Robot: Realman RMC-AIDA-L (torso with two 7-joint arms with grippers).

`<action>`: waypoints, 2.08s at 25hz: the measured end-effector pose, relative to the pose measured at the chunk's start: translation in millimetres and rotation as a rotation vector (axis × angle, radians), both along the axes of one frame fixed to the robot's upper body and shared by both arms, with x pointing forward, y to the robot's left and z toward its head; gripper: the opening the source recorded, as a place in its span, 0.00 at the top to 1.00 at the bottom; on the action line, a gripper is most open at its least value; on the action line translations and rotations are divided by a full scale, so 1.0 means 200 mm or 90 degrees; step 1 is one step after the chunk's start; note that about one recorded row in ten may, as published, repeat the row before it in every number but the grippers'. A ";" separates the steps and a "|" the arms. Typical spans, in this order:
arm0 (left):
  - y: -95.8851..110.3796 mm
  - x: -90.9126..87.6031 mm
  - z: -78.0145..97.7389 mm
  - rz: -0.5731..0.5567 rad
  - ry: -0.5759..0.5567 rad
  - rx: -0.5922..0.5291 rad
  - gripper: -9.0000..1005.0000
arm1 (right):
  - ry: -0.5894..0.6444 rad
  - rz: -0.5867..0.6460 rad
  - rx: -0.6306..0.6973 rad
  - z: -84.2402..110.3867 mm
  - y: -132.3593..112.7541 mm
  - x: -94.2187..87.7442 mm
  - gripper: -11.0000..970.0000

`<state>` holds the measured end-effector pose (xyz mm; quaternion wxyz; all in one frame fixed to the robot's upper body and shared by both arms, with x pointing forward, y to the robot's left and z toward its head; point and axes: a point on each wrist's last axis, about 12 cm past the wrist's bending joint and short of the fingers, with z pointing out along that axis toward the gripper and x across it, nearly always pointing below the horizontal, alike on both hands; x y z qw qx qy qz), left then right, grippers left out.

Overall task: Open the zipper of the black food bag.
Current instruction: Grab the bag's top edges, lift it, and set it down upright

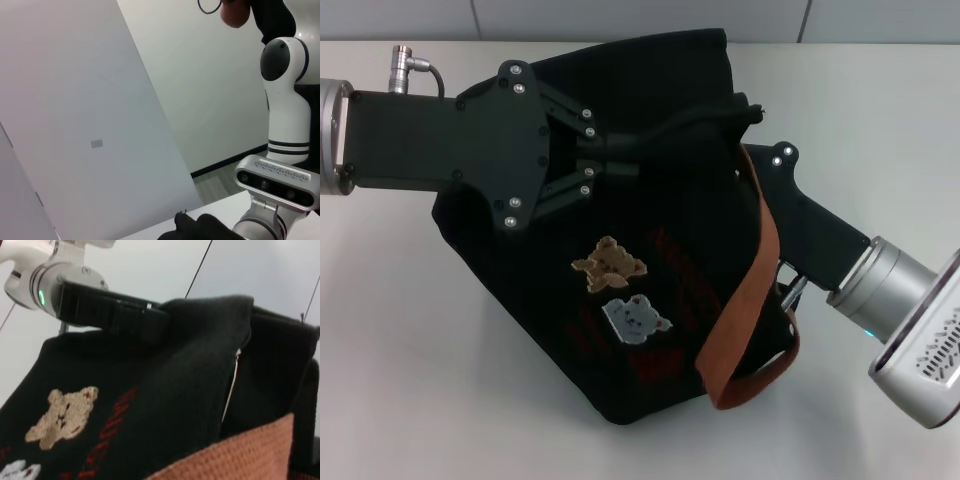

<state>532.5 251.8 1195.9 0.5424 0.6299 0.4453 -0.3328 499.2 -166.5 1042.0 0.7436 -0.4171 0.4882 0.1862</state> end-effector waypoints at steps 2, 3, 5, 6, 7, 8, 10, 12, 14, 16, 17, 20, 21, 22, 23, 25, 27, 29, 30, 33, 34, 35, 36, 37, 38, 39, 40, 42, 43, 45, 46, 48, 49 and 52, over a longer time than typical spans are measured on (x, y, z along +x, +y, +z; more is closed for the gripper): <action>0.00 0.00 0.00 0.000 0.002 0.001 0.90 | -0.005 -0.002 0.008 0.00 -0.01 -0.01 0.91; 0.00 0.00 -0.01 0.000 0.003 0.002 0.90 | -0.008 -0.002 0.013 0.01 -0.01 -0.01 0.91; 0.00 0.00 -0.01 0.002 0.005 0.002 0.90 | -0.014 -0.001 0.023 0.01 -0.02 -0.03 0.91; 0.00 0.01 -0.01 0.003 0.005 0.002 0.90 | -0.017 0.000 0.027 0.02 -0.02 -0.03 0.91; 0.00 0.01 -0.01 0.004 0.004 0.002 0.90 | -0.020 0.002 0.032 0.02 -0.03 -0.04 0.90; 0.00 0.01 -0.01 0.005 0.004 0.003 0.90 | -0.021 0.002 0.034 0.02 -0.03 -0.04 0.90; 0.00 0.01 -0.01 0.006 0.003 0.003 0.90 | -0.018 0.001 0.034 0.02 -0.04 -0.05 0.90; 0.00 0.01 -0.01 0.006 0.002 0.003 0.90 | -0.012 0.000 0.030 0.01 -0.04 -0.04 0.90; 0.00 0.02 -0.01 0.007 0.003 0.003 0.90 | -0.010 -0.001 0.027 0.01 -0.04 -0.04 0.90; 0.00 0.02 -0.02 0.010 0.004 0.002 0.90 | -0.009 -0.002 0.027 0.00 -0.04 -0.04 0.90; 0.00 0.02 -0.02 0.013 0.004 0.002 0.90 | -0.009 -0.003 0.029 0.00 -0.04 -0.05 0.90; 0.00 0.03 -0.02 0.020 0.006 0.001 0.90 | -0.007 -0.008 0.034 0.00 -0.06 -0.06 0.91; 0.00 0.03 -0.02 0.022 0.006 0.001 0.90 | -0.005 -0.011 0.035 -0.01 -0.06 -0.07 0.91; 0.00 0.03 -0.02 0.022 0.006 0.001 0.90 | -0.004 -0.014 0.036 -0.01 -0.07 -0.08 0.91; 0.00 0.03 -0.02 0.022 0.006 0.001 0.90 | -0.003 -0.016 0.037 -0.01 -0.07 -0.08 0.92; 0.00 0.03 -0.02 0.021 0.006 0.002 0.90 | -0.002 -0.018 0.037 -0.01 -0.07 -0.08 0.92; 0.00 0.03 -0.02 0.020 0.006 0.002 0.90 | -0.002 -0.019 0.038 -0.01 -0.08 -0.08 0.86; 0.00 0.03 -0.02 0.018 0.005 0.002 0.90 | -0.001 -0.019 0.038 -0.01 -0.07 -0.08 0.81; 0.00 0.03 -0.02 0.017 0.005 0.002 0.90 | -0.001 -0.019 0.039 -0.01 -0.07 -0.08 0.78; -0.01 0.03 -0.02 0.015 0.005 0.002 0.90 | -0.001 -0.016 0.039 -0.01 -0.06 -0.07 0.78; 0.00 0.03 -0.02 0.015 0.006 0.001 0.90 | 0.000 -0.015 0.039 -0.01 -0.06 -0.07 0.78; 0.00 0.03 -0.03 0.014 0.006 0.001 0.90 | 0.002 -0.013 0.040 -0.01 -0.06 -0.07 0.78; 0.00 0.03 -0.03 0.014 0.006 0.001 0.90 | 0.002 -0.012 0.041 0.00 -0.06 -0.07 0.78; 0.00 0.02 -0.03 0.014 0.005 0.001 0.90 | 0.003 -0.010 0.042 0.00 -0.05 -0.06 0.79; 0.00 0.02 -0.03 0.014 0.004 0.001 0.90 | 0.003 -0.008 0.043 0.00 -0.05 -0.06 0.79; 0.00 0.02 -0.03 0.014 0.004 0.001 0.90 | 0.003 -0.007 0.043 0.00 -0.05 -0.06 0.80; 0.00 0.02 -0.03 0.014 0.004 0.001 0.90 | 0.003 -0.006 0.043 0.00 -0.05 -0.06 0.80; 0.00 0.02 -0.04 0.014 0.005 0.001 0.90 | 0.004 -0.004 0.044 0.00 -0.04 -0.06 0.81; 0.00 0.02 -0.04 0.014 0.006 0.000 0.90 | 0.004 -0.004 0.043 0.00 -0.04 -0.06 0.82; 0.00 0.02 -0.04 0.013 0.008 -0.001 0.90 | 0.004 -0.002 0.043 0.00 -0.04 -0.06 0.83; 0.00 0.02 -0.04 0.013 0.008 -0.001 0.90 | 0.004 -0.001 0.042 0.00 -0.04 -0.06 0.83; 0.00 0.02 -0.04 0.012 0.007 -0.002 0.90 | 0.004 0.002 0.041 0.00 -0.04 -0.06 0.84; 0.00 0.02 -0.04 0.011 0.006 -0.002 0.90 | 0.004 0.006 0.039 0.00 -0.03 -0.06 0.85; 0.00 0.02 -0.04 0.007 0.006 -0.002 0.90 | 0.005 0.021 0.029 -0.01 -0.02 -0.07 0.91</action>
